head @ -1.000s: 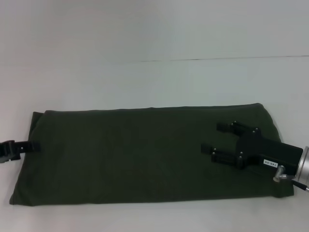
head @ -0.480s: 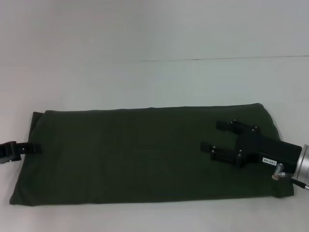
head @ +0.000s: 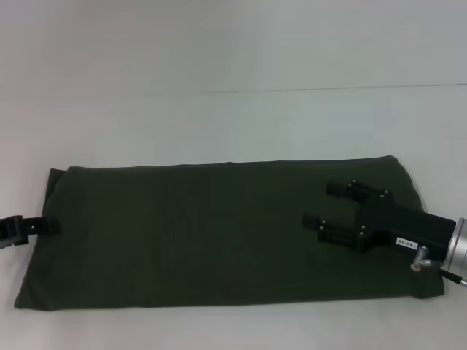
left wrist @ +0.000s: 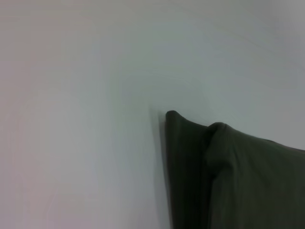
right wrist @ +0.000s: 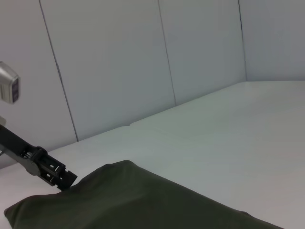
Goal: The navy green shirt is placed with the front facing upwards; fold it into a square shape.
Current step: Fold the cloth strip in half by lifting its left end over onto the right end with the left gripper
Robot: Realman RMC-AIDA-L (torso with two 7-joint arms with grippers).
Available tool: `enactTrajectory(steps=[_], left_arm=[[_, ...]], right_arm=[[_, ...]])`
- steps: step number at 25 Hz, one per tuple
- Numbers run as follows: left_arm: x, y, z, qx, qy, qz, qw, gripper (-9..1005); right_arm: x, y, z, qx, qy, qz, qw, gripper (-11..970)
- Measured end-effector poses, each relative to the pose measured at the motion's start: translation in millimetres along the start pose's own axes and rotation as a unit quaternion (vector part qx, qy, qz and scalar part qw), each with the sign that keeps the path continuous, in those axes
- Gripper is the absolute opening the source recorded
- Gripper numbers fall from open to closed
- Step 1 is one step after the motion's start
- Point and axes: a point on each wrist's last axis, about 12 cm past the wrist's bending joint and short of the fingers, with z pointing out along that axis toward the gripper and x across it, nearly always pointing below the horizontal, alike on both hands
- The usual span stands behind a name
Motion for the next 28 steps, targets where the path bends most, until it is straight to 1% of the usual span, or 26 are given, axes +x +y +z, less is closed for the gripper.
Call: enactTrajectory(steps=[8, 16, 23, 28], left_arm=[[0, -0.6, 1, 0.0, 0.001, 0.002, 1.0, 763], [3, -3.1, 7, 0.003, 0.01, 0.005, 1.0, 762], [2, -8.9, 12, 0.016, 0.018, 0.006, 1.0, 761], [1, -15.9, 17, 0.025, 0.03, 0.015, 0.999, 760]], right_arm=[[0, 0.0, 0, 0.0, 0.0, 0.0, 1.0, 886], [0, 0.4, 0, -0.001, 0.0, 0.002, 1.0, 886], [1, 0.6, 1, -0.001, 0.0, 0.002, 1.0, 886], [1, 0.6, 1, -0.001, 0.0, 0.002, 1.0, 886]])
